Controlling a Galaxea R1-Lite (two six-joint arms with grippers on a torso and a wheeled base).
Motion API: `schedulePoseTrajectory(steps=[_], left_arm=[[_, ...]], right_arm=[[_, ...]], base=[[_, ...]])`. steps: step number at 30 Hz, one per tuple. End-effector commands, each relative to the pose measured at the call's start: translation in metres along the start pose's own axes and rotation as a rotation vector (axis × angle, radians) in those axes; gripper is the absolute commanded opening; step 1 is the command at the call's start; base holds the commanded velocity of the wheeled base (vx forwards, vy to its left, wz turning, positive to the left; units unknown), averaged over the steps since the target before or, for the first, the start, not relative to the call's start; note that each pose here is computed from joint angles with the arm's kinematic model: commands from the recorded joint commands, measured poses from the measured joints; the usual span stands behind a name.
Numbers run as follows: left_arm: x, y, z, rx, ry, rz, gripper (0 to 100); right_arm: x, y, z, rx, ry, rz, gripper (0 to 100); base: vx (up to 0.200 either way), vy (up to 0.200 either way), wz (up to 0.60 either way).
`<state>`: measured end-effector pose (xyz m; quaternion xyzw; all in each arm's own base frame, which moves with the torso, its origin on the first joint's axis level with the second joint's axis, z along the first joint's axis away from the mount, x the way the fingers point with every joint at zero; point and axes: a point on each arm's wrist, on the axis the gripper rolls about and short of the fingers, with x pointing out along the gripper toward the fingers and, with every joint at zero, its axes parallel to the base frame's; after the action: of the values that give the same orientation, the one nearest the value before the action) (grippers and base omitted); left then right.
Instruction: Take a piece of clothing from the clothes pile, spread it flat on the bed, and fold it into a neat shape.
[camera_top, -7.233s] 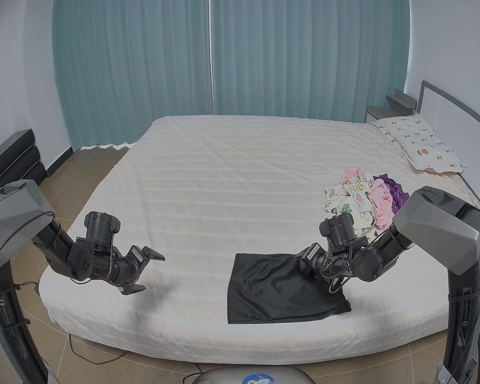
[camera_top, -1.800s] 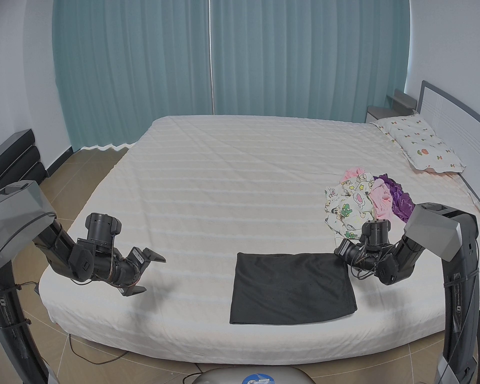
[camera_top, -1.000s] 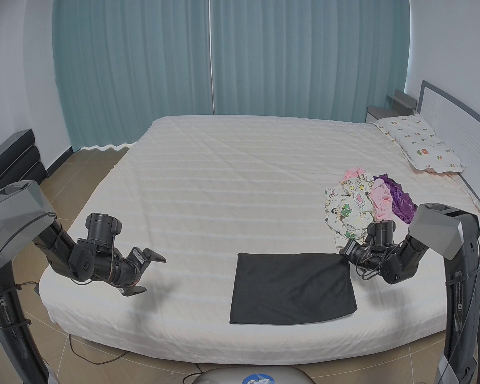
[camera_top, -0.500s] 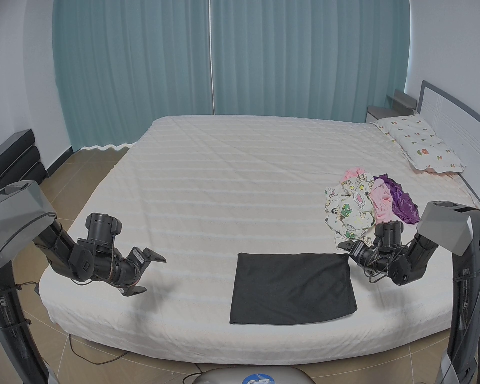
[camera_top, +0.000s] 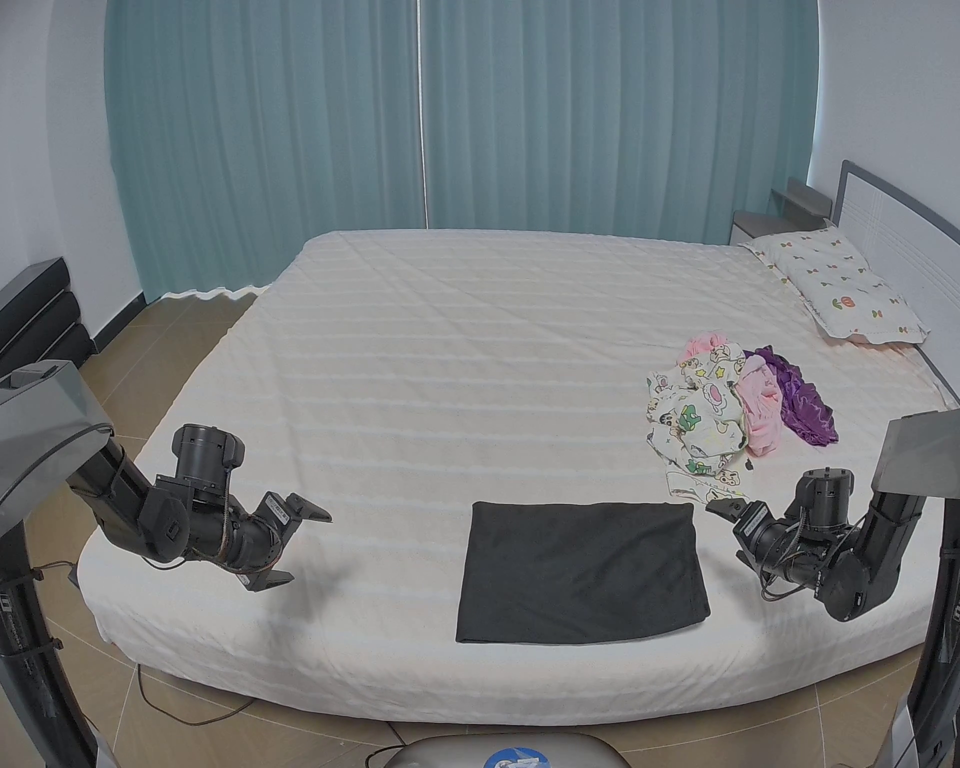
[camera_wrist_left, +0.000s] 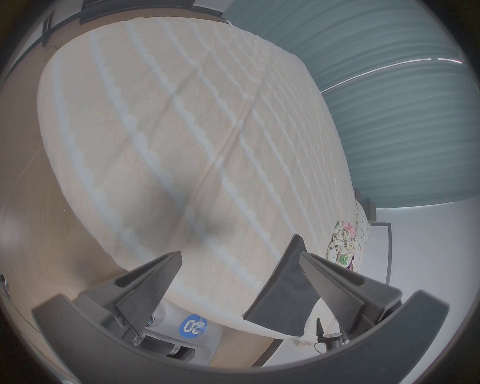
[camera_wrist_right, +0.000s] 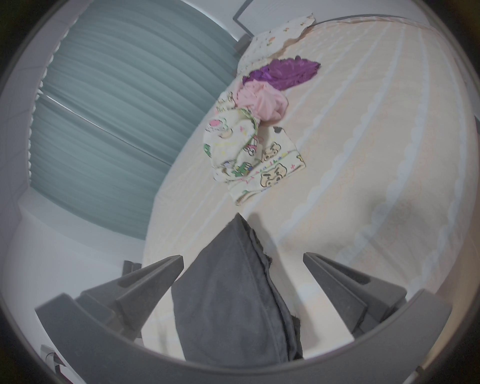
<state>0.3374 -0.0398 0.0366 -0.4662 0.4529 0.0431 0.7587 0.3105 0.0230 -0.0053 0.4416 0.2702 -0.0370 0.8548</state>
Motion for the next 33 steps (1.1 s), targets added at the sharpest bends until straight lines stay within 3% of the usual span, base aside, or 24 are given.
schedulePoseTrajectory(steps=[1, 5, 17, 33], left_arm=[[0.0006, -0.0004, -0.0004, 0.001, 0.001, 0.0, 100], [0.001, -0.0002, -0.0003, 0.002, 0.001, 0.0, 100], [0.0023, -0.0007, 0.0006, 0.003, -0.006, 0.003, 100], [0.0028, -0.0006, 0.0001, 0.003, -0.005, 0.004, 100]], right_arm=[[-0.0084, -0.007, -0.0118, 0.015, 0.036, -0.024, 100], [-0.0091, -0.0091, -0.0117, 0.02, 0.035, -0.03, 100], [-0.0087, -0.0104, -0.0126, 0.021, 0.039, -0.035, 100], [-0.0084, -0.0099, -0.0139, 0.018, 0.043, -0.034, 100]], base=[[-0.2, -0.2, 0.0], [-0.2, -0.2, 0.0], [0.0, 0.0, 0.0], [0.2, 0.0, 0.0]])
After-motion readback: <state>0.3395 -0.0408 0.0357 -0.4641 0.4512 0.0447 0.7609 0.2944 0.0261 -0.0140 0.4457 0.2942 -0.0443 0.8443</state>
